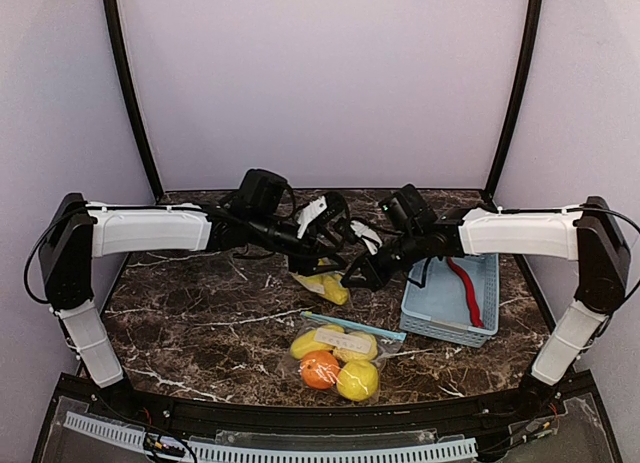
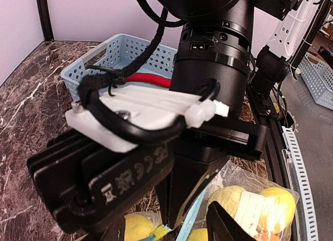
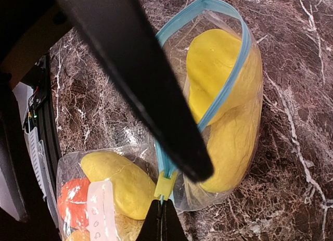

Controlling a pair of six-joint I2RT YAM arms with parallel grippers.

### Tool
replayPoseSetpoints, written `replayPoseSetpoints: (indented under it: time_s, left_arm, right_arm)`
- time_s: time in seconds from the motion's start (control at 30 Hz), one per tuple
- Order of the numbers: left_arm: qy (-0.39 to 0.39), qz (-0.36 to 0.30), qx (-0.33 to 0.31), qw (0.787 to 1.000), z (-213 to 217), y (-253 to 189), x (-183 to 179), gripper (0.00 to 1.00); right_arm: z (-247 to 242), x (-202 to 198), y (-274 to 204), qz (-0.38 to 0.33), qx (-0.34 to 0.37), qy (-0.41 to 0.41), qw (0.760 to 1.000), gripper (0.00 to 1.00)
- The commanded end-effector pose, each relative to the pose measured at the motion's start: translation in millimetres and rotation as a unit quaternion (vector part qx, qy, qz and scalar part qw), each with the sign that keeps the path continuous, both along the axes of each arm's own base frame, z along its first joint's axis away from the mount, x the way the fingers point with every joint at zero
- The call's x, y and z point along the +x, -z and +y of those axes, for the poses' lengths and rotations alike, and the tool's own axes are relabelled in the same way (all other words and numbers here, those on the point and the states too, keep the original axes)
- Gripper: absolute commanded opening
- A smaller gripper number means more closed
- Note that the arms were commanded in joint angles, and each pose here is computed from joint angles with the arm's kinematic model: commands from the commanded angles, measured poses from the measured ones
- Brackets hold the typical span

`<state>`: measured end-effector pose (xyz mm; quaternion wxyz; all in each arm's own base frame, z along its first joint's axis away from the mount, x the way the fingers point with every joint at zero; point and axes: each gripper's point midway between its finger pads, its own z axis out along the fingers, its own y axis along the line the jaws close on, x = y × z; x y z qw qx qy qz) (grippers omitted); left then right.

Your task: Place the food in the zip-top bag and seal the zipper

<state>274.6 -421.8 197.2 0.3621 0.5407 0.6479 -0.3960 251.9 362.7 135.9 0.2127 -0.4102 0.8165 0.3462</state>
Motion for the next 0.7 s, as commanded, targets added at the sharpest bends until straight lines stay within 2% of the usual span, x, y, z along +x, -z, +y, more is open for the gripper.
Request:
replayPoseSetpoints:
  time_s: [0.0, 0.47, 0.67]
  left_arm:
    - [0.033, 0.031, 0.022, 0.999, -2.5, 8.7, -9.6, 0.52]
    - [0.036, 0.087, 0.049, 0.994, -7.9, 30.1, -23.4, 0.50]
    - [0.039, 0.101, 0.070, 0.992, -6.2, 38.8, -25.1, 0.41]
  right_arm:
    - [-0.5, 0.0, -17.7, -0.016, 0.028, -0.002, 0.999, 0.00]
    - [-4.1, -2.1, -21.8, -0.014, 0.041, -0.002, 0.999, 0.00]
    - [-5.4, -2.0, -23.2, -0.012, 0.043, -0.001, 0.999, 0.00]
